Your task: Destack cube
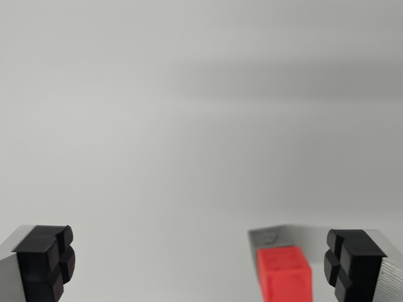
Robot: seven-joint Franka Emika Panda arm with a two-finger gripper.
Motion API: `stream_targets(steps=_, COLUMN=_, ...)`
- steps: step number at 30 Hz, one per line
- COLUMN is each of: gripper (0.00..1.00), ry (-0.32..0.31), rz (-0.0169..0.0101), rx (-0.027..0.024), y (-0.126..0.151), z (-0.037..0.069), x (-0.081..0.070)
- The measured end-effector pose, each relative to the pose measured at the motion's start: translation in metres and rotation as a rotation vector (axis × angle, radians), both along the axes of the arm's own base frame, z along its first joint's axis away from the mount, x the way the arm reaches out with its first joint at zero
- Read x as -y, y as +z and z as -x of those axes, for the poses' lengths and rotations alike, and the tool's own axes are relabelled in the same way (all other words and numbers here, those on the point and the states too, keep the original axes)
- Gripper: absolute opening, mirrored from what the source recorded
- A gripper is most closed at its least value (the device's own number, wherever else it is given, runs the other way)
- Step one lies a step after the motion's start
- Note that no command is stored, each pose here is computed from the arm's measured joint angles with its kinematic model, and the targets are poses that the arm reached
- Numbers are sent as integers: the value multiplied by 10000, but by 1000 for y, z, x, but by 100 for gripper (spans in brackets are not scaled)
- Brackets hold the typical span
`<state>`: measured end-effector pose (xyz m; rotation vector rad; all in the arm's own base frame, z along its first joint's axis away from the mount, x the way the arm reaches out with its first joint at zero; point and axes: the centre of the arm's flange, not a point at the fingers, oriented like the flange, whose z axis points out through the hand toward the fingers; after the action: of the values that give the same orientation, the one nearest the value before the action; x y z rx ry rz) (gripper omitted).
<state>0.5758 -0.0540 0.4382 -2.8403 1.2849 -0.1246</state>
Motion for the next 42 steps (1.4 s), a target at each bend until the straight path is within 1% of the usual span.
stream_targets(steps=2, gripper=100, ry=27, rz=1, rx=-18, y=-2, z=2, x=1)
stream_targets(steps=5, gripper=100, ry=63, rz=3, rx=-28, y=-5, z=5, x=3)
stream_targets(steps=8, gripper=100, ry=101, rz=4, rx=-49, y=-10, z=10, x=6)
stream_targets(steps=12, gripper=100, ry=170, rz=6, rx=-87, y=-17, z=16, x=9)
stream_targets(steps=14, gripper=100, ry=206, rz=5, rx=-114, y=-21, z=19, x=11)
stream_targets(steps=17, gripper=100, ry=255, rz=7, rx=-125, y=-25, z=24, x=13)
stream_targets(steps=23, gripper=100, ry=358, rz=5, rx=-183, y=-36, z=34, x=19)
stream_targets(steps=24, gripper=100, ry=383, rz=3, rx=-201, y=-39, z=36, x=21)
stream_targets(steps=27, gripper=100, ry=451, rz=1, rx=-232, y=-45, z=43, x=24)
stream_targets(steps=29, gripper=100, ry=489, rz=1, rx=-239, y=-49, z=46, x=26)
stream_targets(steps=30, gripper=100, ry=516, rz=-1, rx=-259, y=-51, z=48, x=27)
stream_targets(steps=36, gripper=100, ry=654, rz=-11, rx=-335, y=-66, z=62, x=35)
stream_targets(steps=40, gripper=100, ry=754, rz=-18, rx=-370, y=-76, z=71, x=40)
stream_targets(steps=42, gripper=100, ry=805, rz=-24, rx=-400, y=-81, z=76, x=43)
